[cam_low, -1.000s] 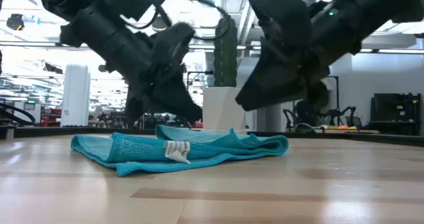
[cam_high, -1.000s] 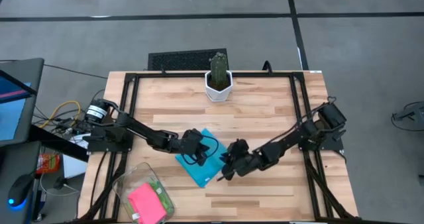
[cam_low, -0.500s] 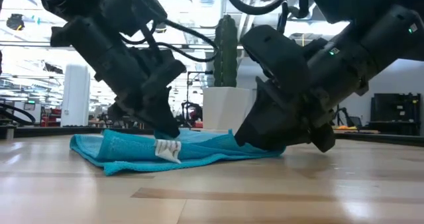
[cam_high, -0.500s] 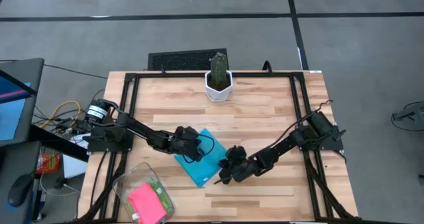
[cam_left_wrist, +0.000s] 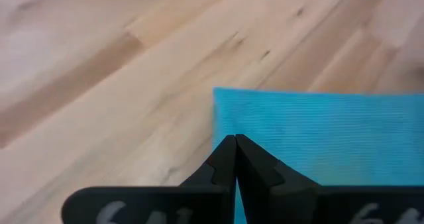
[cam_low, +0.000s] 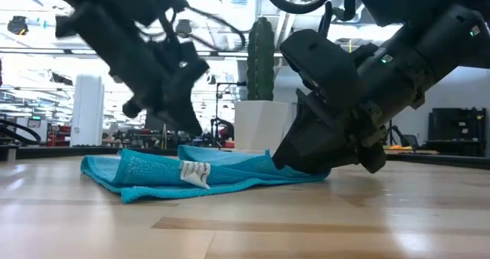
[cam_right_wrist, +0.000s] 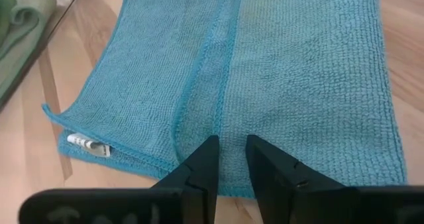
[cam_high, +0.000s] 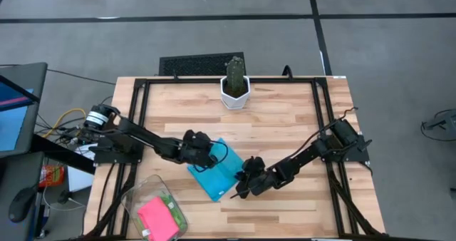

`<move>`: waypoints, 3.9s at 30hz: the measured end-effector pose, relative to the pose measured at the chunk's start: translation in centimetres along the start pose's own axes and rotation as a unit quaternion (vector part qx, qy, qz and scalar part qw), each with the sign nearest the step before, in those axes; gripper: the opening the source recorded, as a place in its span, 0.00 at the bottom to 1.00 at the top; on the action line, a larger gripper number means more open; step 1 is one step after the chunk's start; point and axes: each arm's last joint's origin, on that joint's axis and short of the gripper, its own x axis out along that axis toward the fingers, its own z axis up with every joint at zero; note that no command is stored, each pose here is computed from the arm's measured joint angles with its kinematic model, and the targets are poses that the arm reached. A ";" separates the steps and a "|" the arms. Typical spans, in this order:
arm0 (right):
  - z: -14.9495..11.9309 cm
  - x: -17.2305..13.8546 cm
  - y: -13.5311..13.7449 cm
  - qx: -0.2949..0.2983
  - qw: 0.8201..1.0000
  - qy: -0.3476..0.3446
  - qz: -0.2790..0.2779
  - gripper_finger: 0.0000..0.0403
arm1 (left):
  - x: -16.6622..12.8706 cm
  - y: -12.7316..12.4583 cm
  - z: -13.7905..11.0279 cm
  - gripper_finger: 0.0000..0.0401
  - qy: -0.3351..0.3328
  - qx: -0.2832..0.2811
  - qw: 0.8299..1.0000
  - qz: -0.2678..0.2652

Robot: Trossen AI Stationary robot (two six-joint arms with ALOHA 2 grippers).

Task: Fold microfiber towels
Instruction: Fold the blue microfiber towel

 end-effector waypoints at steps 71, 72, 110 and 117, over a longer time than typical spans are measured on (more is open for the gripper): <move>3.4 1.6 15.7 -0.431 0.890 0.103 0.107 0.52 | -11.2 0.4 -0.6 0.00 0.119 0.156 0.954 -0.227; 3.4 1.7 15.6 -0.428 0.891 0.109 0.102 0.52 | -11.2 0.4 -0.6 0.00 0.119 0.156 0.954 -0.227; 3.0 2.1 15.2 -0.439 0.887 0.106 0.098 0.51 | -11.1 0.4 -0.4 0.00 0.102 0.146 0.962 -0.209; 2.3 4.0 14.3 -0.421 0.888 0.147 0.113 0.51 | -11.1 0.5 -0.5 0.00 0.100 0.150 0.962 -0.205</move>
